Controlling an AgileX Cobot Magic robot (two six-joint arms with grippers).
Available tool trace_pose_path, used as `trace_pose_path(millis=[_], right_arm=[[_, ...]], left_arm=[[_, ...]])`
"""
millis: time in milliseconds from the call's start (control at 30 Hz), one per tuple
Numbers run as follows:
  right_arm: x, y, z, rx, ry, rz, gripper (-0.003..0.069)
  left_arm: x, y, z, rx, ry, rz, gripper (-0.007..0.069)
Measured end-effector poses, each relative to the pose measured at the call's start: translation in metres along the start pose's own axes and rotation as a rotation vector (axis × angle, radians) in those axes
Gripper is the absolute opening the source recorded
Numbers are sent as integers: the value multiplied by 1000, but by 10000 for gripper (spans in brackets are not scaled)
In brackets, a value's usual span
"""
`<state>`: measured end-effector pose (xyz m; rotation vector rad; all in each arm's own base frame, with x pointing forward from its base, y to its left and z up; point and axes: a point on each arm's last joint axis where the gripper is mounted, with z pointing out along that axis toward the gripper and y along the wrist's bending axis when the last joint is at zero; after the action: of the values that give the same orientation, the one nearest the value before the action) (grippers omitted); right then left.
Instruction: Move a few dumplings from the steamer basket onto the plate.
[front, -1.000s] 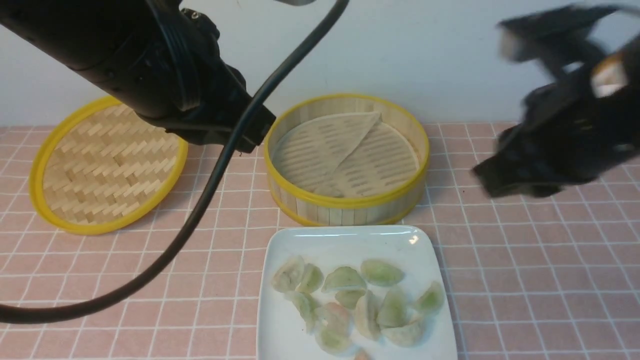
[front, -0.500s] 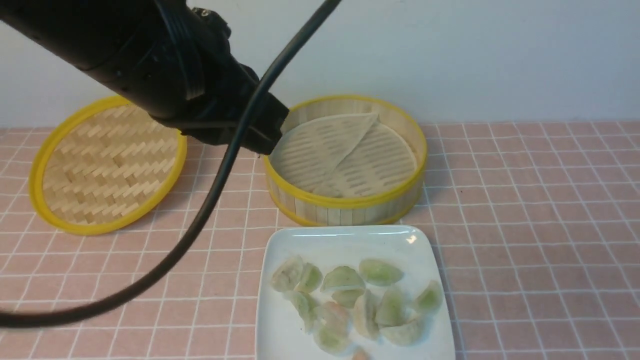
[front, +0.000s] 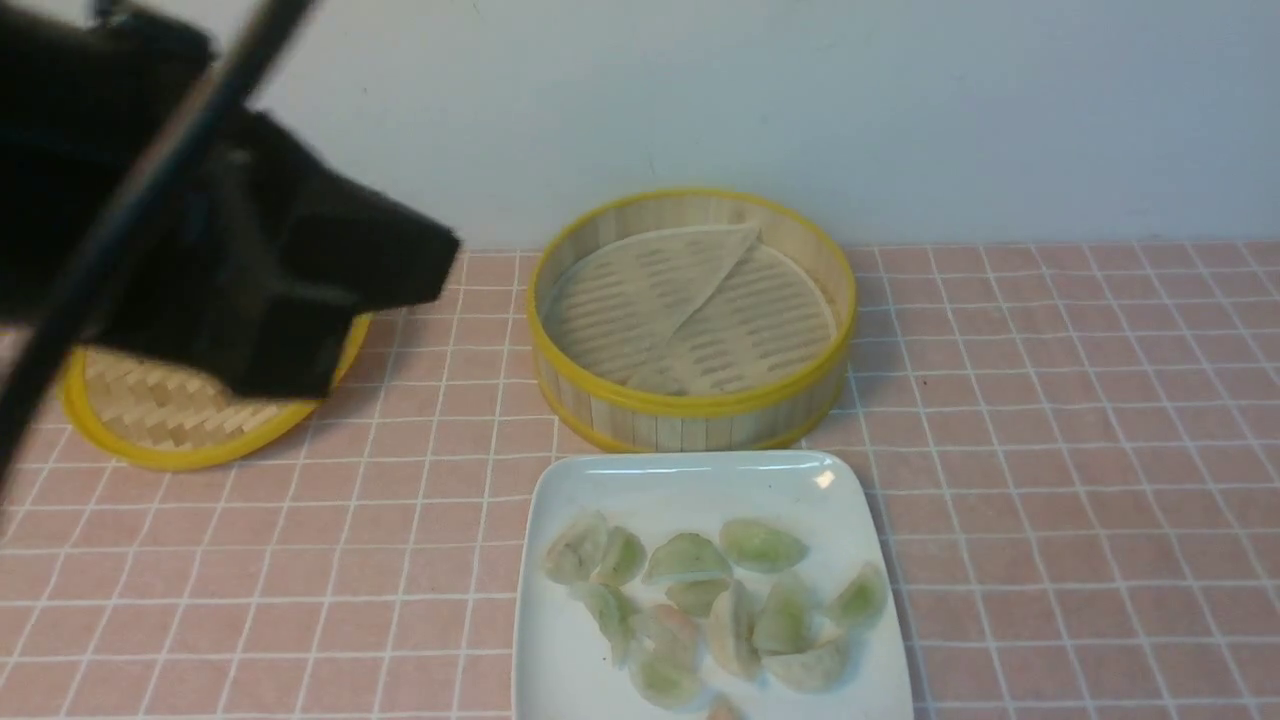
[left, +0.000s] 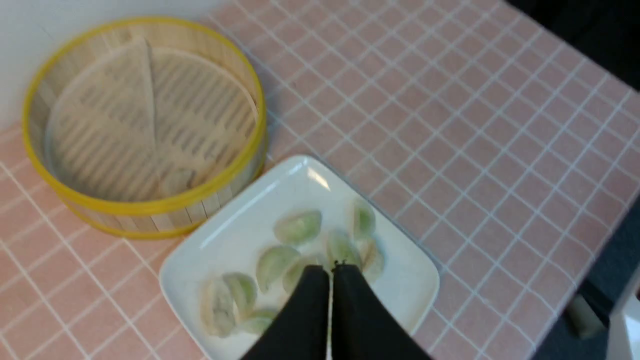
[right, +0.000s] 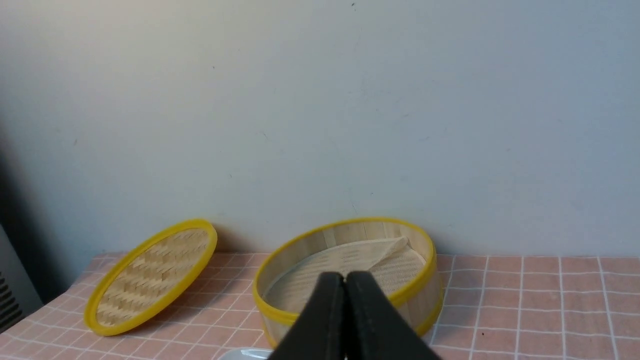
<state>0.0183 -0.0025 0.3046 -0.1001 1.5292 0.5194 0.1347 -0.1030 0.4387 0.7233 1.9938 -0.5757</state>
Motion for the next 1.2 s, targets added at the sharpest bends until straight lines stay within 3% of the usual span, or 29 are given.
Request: trace_pose_path(millis=[200, 433, 733, 833, 867, 900, 1067, 1200], right_arm=[[0, 0, 0, 1, -1, -3, -13], [0, 0, 0, 1, -1, -3, -13], [0, 0, 0, 1, -1, -3, -13], [0, 0, 0, 1, -1, -3, -13], [0, 0, 0, 1, -1, -3, -13], [0, 0, 0, 1, -1, -3, -13], [0, 0, 0, 1, -1, -3, -13], [0, 0, 0, 1, -1, -3, -13]], left_arm=[[52, -8, -44, -65, -256, 13, -6], [100, -17, -73, -71, -368, 33, -6], [120, -19, -86, -103, -422, 82, -6], [122, -14, -82, -157, -422, 116, -6], [130, -7, -74, -243, -434, 112, -6], [131, -6, -73, -197, -429, 125, -6], [184, 16, -46, -502, -445, 12, -6], [233, 29, -24, -648, -385, -38, -6]])
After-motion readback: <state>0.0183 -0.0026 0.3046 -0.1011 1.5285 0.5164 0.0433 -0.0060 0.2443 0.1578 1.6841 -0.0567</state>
